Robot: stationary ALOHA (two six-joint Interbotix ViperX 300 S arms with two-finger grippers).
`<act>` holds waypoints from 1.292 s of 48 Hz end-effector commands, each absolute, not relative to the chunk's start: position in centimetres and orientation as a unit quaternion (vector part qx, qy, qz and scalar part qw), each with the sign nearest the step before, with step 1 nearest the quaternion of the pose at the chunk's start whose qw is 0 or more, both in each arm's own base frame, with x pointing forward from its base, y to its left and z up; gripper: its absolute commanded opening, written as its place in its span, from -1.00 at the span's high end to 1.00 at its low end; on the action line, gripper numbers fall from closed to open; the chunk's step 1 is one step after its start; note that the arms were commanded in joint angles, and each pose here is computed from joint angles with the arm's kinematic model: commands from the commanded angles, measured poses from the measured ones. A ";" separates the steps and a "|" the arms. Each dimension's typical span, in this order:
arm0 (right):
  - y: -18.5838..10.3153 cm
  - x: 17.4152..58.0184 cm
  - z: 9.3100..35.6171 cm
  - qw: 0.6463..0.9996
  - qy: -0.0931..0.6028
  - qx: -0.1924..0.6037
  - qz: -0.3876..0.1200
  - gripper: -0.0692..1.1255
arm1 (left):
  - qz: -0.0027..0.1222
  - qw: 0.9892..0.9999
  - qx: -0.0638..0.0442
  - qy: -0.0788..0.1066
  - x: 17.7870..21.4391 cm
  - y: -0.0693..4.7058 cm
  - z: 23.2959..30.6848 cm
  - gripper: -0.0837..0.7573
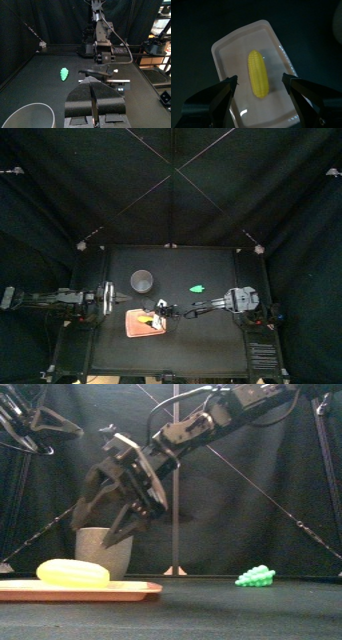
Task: Pick the corn then place it on the pink plate
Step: Drop corn on the pink plate and return to neutral
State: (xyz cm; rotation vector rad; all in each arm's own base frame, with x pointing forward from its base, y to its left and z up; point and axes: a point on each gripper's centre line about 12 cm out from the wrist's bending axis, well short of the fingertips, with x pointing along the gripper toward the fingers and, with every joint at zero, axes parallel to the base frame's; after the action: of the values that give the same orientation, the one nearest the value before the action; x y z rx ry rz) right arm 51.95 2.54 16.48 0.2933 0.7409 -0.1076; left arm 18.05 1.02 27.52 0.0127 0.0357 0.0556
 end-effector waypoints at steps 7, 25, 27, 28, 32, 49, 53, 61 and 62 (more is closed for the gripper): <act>1.4 46.9 26.0 0.950 0.286 0.117 -0.046 -0.83 | 0.029 1.000 0.007 0.006 18.16 1.08 28.42 0.85; 1.1 38.1 31.2 0.978 0.178 0.108 -0.015 -0.83 | 0.032 0.999 0.007 0.005 18.14 1.16 28.51 0.85; 1.0 36.9 31.7 0.981 0.161 0.106 -0.010 -0.83 | 0.033 0.999 0.007 0.005 18.14 1.22 28.51 0.85; 1.0 36.3 31.9 0.983 0.152 0.105 -0.007 -0.83 | 0.034 0.999 0.007 0.005 18.13 1.24 28.51 0.85; 1.1 33.9 32.4 0.987 0.119 0.105 0.004 -0.83 | 0.036 0.999 0.006 0.006 18.13 1.30 28.50 0.85; 1.3 24.8 34.1 0.993 0.005 0.111 0.036 -0.83 | 0.044 0.999 0.002 0.004 18.08 1.58 28.54 0.85; 1.3 23.7 34.6 0.993 -0.011 0.111 0.039 -0.83 | 0.050 0.999 0.000 0.004 18.06 1.81 28.54 0.85; 1.3 22.3 35.2 0.994 -0.032 0.092 0.043 -0.83 | 0.067 0.998 -0.019 0.003 17.99 2.39 28.54 0.85; 1.4 22.2 35.2 0.995 -0.033 0.089 0.043 -0.83 | 0.069 0.997 -0.022 0.002 17.99 2.45 28.54 0.85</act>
State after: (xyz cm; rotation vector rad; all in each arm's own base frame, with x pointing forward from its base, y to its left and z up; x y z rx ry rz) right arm 22.51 1.27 34.70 0.1956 -0.0427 0.0788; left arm 17.92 2.14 27.53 -0.0263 0.0338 0.1201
